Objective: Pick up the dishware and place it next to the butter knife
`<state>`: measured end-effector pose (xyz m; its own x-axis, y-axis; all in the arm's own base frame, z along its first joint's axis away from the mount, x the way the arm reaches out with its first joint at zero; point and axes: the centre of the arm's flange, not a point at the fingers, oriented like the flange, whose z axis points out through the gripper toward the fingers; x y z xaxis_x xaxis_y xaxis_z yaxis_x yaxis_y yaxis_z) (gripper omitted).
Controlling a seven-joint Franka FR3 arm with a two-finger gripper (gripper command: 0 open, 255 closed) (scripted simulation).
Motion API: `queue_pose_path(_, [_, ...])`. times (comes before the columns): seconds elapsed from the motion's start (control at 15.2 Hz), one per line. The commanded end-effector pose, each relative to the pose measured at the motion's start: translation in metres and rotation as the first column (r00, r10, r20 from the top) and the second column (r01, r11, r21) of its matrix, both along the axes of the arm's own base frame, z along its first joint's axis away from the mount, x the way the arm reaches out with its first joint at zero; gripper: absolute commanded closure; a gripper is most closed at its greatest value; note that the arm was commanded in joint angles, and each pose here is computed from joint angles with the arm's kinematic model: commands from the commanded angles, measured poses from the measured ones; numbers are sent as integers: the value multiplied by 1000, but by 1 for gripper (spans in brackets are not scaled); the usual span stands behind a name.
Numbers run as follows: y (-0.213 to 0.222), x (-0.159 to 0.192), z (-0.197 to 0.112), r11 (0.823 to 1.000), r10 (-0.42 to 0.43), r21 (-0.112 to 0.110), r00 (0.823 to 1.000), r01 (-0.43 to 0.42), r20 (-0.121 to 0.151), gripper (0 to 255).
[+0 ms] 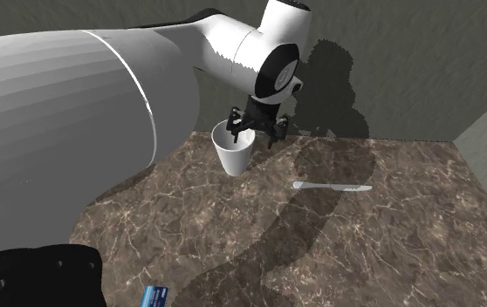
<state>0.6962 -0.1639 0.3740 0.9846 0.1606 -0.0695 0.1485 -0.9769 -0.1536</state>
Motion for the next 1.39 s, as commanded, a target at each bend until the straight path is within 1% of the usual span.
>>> queue_pose_path(0.0, [0,0,0,1000,0,0,1000,0,0,0])
queue_pose_path(0.2, [0,0,0,1000,0,0,1000,0,0,0])
queue_pose_path(0.26, [0,0,0,1000,0,0,1000,0,0,255])
queue_pose_path(0.86, [0,0,0,1000,0,0,1000,0,0,255])
queue_pose_path(1.32, [0,0,36,1000,0,0,1000,0,0,255])
